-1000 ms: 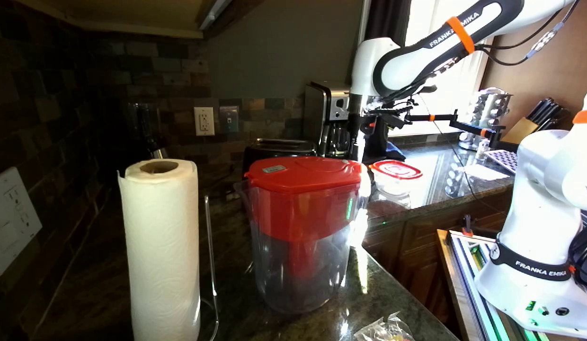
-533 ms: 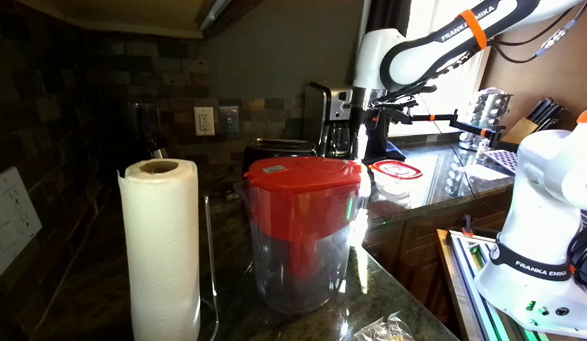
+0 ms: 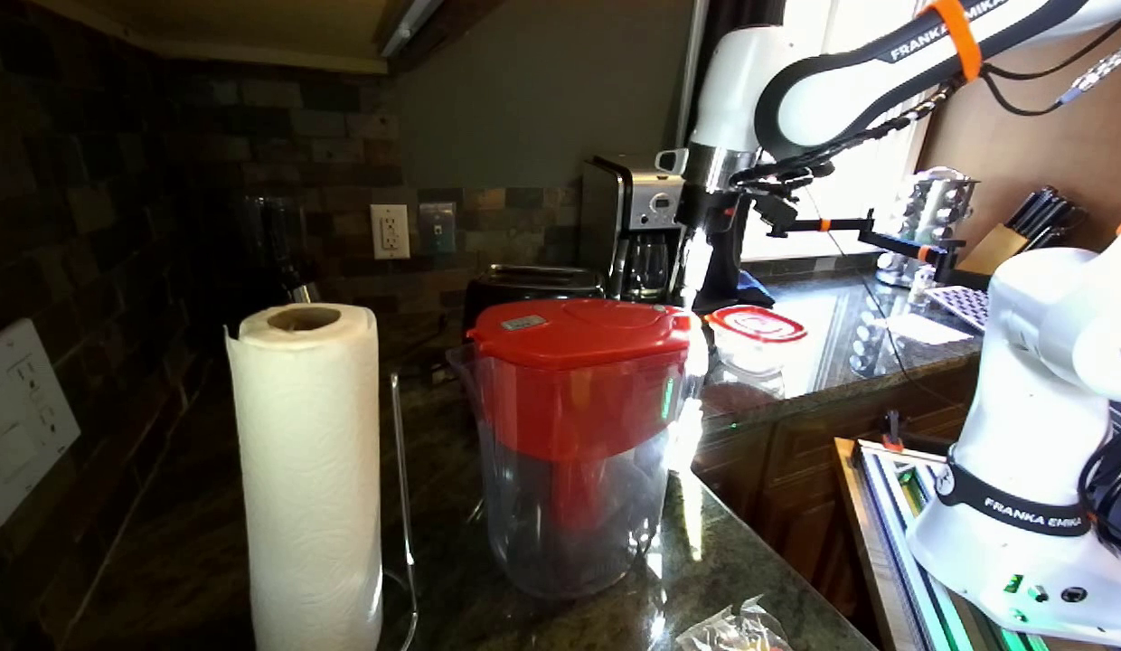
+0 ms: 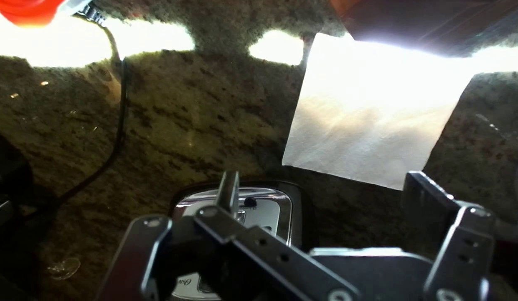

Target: Press a button on the toaster.

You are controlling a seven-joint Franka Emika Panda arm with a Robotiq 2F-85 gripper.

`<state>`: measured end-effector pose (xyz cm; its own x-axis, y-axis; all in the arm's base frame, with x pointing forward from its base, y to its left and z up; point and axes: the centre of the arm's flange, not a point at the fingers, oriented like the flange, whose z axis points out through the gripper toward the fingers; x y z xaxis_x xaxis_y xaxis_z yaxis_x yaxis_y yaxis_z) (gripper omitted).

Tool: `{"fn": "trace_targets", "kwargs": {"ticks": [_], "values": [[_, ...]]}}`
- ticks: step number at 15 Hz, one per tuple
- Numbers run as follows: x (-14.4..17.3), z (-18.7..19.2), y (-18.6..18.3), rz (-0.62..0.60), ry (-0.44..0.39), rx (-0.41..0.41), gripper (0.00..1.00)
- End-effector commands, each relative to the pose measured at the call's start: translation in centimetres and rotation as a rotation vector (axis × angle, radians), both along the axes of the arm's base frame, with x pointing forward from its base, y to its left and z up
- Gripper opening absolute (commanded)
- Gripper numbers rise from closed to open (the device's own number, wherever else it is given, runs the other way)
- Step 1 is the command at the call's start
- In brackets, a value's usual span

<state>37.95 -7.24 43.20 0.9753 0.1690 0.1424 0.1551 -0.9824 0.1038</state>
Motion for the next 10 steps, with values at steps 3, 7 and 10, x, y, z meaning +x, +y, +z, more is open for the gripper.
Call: {"fn": "trace_targets", "kwargs": {"ticks": [3, 7, 10], "values": [[-3.1, 0.8, 1.5, -0.037, -0.046, -0.020, 1.00], [-1.8, 1.1, 1.2, -0.024, -0.046, -0.004, 1.00], [-2.1, 1.1, 1.3, -0.025, -0.049, -0.004, 1.00]]}}
